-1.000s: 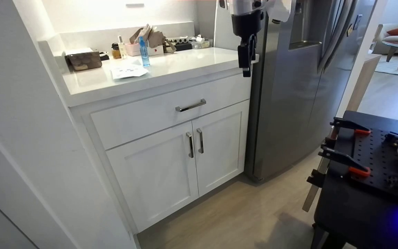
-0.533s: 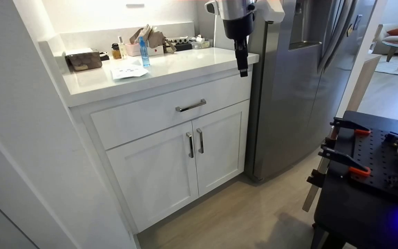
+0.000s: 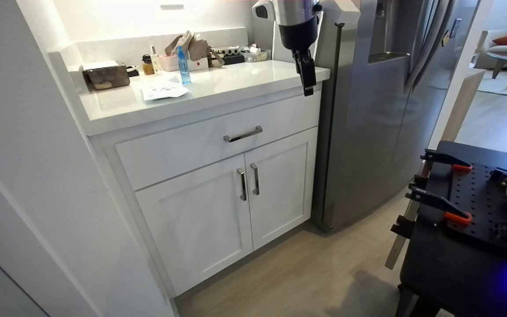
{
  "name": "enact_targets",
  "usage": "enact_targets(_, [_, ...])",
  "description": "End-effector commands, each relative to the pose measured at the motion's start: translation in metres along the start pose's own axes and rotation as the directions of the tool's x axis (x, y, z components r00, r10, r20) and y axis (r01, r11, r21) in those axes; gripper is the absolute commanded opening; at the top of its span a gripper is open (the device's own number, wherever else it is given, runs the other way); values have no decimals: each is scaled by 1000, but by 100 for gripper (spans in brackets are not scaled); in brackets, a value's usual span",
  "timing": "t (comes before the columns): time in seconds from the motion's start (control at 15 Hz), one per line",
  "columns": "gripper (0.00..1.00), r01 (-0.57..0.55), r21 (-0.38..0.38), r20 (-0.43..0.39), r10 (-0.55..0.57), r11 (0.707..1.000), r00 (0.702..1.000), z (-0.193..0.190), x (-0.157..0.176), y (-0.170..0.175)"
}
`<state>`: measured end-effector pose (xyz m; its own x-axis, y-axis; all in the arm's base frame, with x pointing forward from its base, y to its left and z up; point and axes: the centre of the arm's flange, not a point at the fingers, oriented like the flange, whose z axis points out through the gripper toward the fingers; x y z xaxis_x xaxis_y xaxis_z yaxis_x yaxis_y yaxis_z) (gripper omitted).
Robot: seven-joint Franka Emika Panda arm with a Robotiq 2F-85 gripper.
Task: Open the drawer
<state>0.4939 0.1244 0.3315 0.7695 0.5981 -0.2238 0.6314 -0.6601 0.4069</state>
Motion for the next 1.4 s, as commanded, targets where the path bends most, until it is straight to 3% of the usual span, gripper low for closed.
enact_targets(0.0, [100, 155, 6, 20, -155, 988, 988, -1, 7, 1])
enact_targets(0.47, [100, 158, 12, 24, -158, 987, 987, 7, 3, -6])
enact_targets(0.6, [100, 107, -97, 22, -106, 989, 994, 6, 2, -19])
enact_targets(0.8, [100, 4, -233, -71, -21, 972, 997, 7, -8, -55])
enact_targets(1.07, [100, -124, -294, -207, 63, 948, 976, 10, -5, -82])
enact_targets(1.33, [100, -154, -382, -264, 53, 911, 963, 11, -6, -94])
